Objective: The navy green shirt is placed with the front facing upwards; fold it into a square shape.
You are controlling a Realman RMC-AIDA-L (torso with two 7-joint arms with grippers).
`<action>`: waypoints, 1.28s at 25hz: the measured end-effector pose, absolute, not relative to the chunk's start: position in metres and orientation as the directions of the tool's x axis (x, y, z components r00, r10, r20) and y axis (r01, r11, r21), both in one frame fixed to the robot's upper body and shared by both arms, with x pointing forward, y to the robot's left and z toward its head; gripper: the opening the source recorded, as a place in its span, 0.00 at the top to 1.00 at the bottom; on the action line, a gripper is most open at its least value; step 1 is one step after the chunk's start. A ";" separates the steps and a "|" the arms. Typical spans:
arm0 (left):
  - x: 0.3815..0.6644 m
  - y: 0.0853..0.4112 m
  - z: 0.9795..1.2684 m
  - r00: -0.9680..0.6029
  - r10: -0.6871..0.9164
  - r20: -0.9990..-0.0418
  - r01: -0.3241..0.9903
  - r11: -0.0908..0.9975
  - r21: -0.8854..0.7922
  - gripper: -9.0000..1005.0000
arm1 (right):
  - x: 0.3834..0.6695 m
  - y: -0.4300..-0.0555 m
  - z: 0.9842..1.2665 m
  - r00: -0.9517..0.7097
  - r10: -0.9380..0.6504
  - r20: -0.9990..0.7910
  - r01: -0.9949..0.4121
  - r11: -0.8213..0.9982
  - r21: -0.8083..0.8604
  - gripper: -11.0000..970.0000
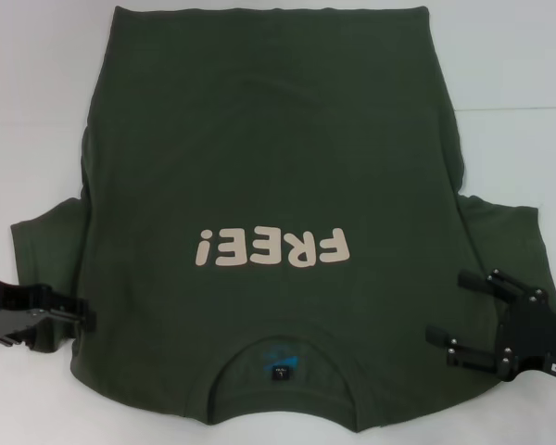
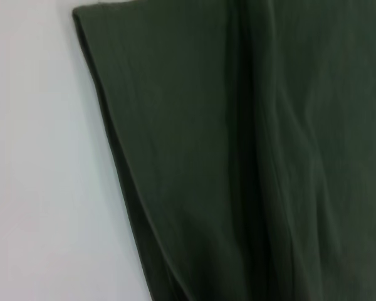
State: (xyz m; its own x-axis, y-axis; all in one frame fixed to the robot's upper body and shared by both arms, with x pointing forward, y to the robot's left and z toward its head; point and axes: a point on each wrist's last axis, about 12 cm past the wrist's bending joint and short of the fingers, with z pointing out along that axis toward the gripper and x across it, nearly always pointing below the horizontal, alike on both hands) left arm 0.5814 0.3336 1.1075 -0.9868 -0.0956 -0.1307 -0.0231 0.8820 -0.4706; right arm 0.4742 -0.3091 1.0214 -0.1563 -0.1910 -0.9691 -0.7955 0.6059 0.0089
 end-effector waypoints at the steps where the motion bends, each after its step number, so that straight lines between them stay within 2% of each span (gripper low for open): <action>1: 0.582 0.333 1.107 -0.987 -0.095 -0.131 -0.023 0.882 -0.471 0.21 | 0.474 -0.309 1.021 -0.156 -0.191 -0.969 -0.795 0.606 0.009 0.03; 16: 0.583 0.335 1.107 -0.985 -0.104 -0.140 -0.027 0.885 -0.464 0.26 | 0.473 -0.309 1.021 -0.156 -0.191 -0.969 -0.795 0.607 0.008 0.03; 22: 0.583 0.335 1.108 -0.984 -0.104 -0.142 -0.027 0.886 -0.464 0.48 | 0.473 -0.309 1.021 -0.155 -0.192 -0.969 -0.795 0.607 0.007 0.03; 32: 0.583 0.334 1.106 -0.985 -0.096 -0.143 -0.021 0.892 -0.451 0.77 | 0.474 -0.310 1.022 -0.153 -0.191 -0.970 -0.794 0.607 0.006 0.03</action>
State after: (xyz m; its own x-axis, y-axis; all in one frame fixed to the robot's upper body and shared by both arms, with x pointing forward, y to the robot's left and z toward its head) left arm 0.5835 0.3336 1.1061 -0.9850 -0.0956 -0.1434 -0.0209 0.8921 -0.4513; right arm 0.4738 -0.3099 1.0219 -0.1527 -0.1905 -0.9697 -0.7944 0.6073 0.0057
